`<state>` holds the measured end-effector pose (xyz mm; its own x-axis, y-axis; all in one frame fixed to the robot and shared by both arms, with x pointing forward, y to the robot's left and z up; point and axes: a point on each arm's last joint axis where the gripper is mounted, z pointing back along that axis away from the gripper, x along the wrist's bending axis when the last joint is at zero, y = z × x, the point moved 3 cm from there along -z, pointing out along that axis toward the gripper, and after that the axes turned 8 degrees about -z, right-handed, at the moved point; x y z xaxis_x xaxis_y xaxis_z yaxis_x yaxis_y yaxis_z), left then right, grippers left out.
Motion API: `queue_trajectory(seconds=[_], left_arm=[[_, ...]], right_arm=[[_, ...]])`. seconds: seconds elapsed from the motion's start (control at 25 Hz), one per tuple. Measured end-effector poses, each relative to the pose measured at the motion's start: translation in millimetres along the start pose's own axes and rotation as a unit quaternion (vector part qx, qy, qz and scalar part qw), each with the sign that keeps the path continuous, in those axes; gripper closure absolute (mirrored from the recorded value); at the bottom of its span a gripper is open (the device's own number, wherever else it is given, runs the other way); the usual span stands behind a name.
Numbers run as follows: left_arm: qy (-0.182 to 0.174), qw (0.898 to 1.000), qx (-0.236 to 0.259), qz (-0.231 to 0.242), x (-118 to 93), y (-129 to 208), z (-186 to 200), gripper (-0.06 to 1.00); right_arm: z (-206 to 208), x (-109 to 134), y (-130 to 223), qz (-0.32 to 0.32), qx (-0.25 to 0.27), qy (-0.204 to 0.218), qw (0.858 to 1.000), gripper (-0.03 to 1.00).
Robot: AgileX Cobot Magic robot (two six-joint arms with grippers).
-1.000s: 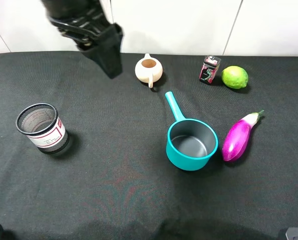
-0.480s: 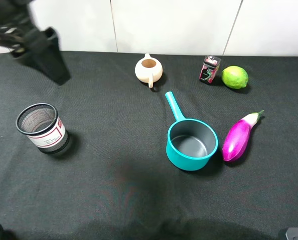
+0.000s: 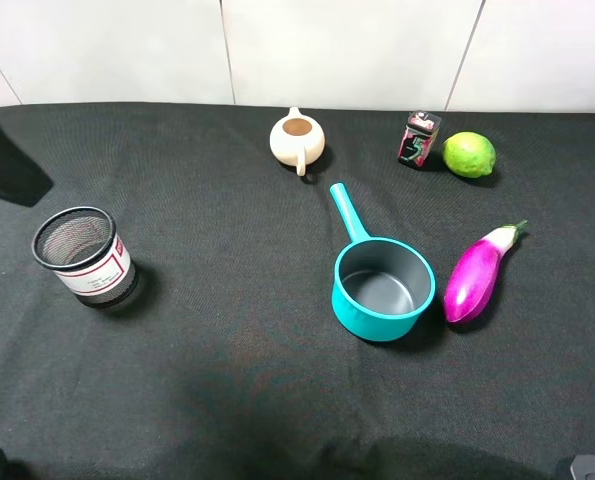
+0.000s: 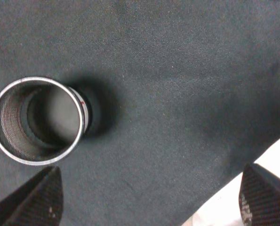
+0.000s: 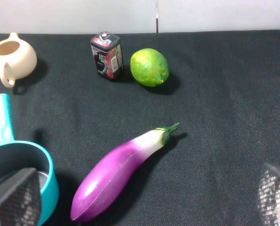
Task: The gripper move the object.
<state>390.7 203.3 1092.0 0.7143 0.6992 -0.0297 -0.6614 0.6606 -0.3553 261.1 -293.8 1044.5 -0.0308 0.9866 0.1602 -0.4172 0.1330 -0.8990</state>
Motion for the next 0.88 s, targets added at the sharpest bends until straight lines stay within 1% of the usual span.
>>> queue_trajectory(seconds=[0.08,0.28,0.56,0.76,0.88], left_arm=[[-0.003,1.000,-0.010,0.008,-3,7,5,0.20],[-0.009,0.999,-0.034,0.019,-9,25,14,0.16],[-0.025,0.996,-0.087,0.009,-17,43,35,0.15],[-0.058,0.992,-0.106,-0.043,-16,53,46,0.15],[-0.075,0.989,-0.121,-0.050,-16,60,53,0.15]], right_arm=[[0,0,0,0.000,0.000,0.000,1.000,0.27],[0,0,0,0.000,0.000,0.000,1.000,0.27],[0,0,0,0.000,0.000,0.000,1.000,0.27],[0,0,0,0.000,0.000,0.000,1.000,0.27],[0,0,0,0.000,0.000,0.000,1.000,0.27]])
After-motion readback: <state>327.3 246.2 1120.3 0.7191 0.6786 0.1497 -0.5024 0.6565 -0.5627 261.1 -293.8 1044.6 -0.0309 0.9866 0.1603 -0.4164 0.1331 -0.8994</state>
